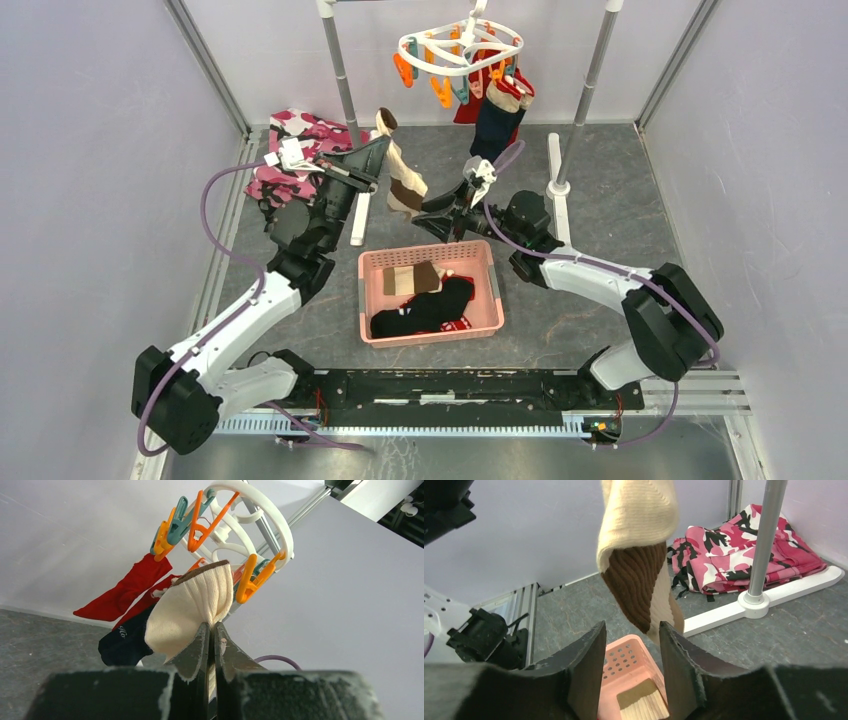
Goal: Clip the socks to the hanger
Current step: Pick up the sock from the bin.
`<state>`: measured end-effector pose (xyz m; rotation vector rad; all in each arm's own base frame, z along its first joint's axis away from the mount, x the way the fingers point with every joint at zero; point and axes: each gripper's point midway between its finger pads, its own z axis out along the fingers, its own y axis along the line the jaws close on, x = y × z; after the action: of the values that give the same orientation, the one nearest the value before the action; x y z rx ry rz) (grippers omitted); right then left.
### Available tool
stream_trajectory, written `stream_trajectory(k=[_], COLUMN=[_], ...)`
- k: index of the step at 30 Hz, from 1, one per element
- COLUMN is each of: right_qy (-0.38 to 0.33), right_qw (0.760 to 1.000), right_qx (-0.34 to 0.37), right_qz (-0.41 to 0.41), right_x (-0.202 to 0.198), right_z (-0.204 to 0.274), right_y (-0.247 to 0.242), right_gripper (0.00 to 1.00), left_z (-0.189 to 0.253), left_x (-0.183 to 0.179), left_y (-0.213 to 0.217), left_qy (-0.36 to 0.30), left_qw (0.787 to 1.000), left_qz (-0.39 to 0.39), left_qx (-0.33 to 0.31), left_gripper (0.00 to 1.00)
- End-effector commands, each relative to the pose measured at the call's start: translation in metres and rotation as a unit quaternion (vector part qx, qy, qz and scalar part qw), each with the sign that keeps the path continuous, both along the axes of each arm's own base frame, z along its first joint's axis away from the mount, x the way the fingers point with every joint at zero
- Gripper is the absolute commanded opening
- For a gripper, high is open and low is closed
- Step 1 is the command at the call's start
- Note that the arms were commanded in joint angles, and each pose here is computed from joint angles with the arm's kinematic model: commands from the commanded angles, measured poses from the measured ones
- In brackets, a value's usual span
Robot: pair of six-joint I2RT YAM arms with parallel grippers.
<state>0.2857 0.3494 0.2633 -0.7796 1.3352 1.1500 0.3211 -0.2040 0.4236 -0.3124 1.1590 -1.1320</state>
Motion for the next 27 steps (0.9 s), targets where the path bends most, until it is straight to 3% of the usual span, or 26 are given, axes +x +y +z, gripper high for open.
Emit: stream_trajectory(k=[1, 2, 5, 11, 18, 27], right_qy=[0.001, 0.006, 0.013, -0.011, -0.017, 0.005], right_qw=[0.998, 0.998, 0.998, 0.998, 0.995, 0.984], right_qx=[0.063, 0.063, 0.065, 0.068, 0.095, 0.168], right_qz=[-0.017, -0.016, -0.012, -0.006, 0.01, 0.06], right_x=[0.009, 0.01, 0.008, -0.005, -0.018, -0.026], right_z=[0.032, 0.03, 0.025, 0.03, 0.039, 0.06], right_y=[0.009, 0.011, 0.011, 0.002, -0.006, -0.018], right_gripper=[0.39, 0.26, 0.0, 0.0, 0.0, 0.0], left_z=[0.03, 0.029, 0.025, 0.01, -0.014, -0.067], left_x=[-0.006, -0.005, -0.005, -0.001, 0.016, 0.033], left_y=[-0.001, -0.001, 0.002, 0.012, 0.025, 0.023], left_qy=[-0.028, -0.026, -0.023, -0.004, 0.028, 0.09], left_qw=[0.998, 0.998, 0.999, 0.999, 0.999, 0.987], left_qz=[-0.023, -0.023, -0.017, 0.011, 0.037, 0.032], left_qx=[-0.05, -0.05, -0.047, -0.031, 0.012, 0.132], left_gripper=[0.02, 0.02, 0.02, 0.12, 0.38, 0.59])
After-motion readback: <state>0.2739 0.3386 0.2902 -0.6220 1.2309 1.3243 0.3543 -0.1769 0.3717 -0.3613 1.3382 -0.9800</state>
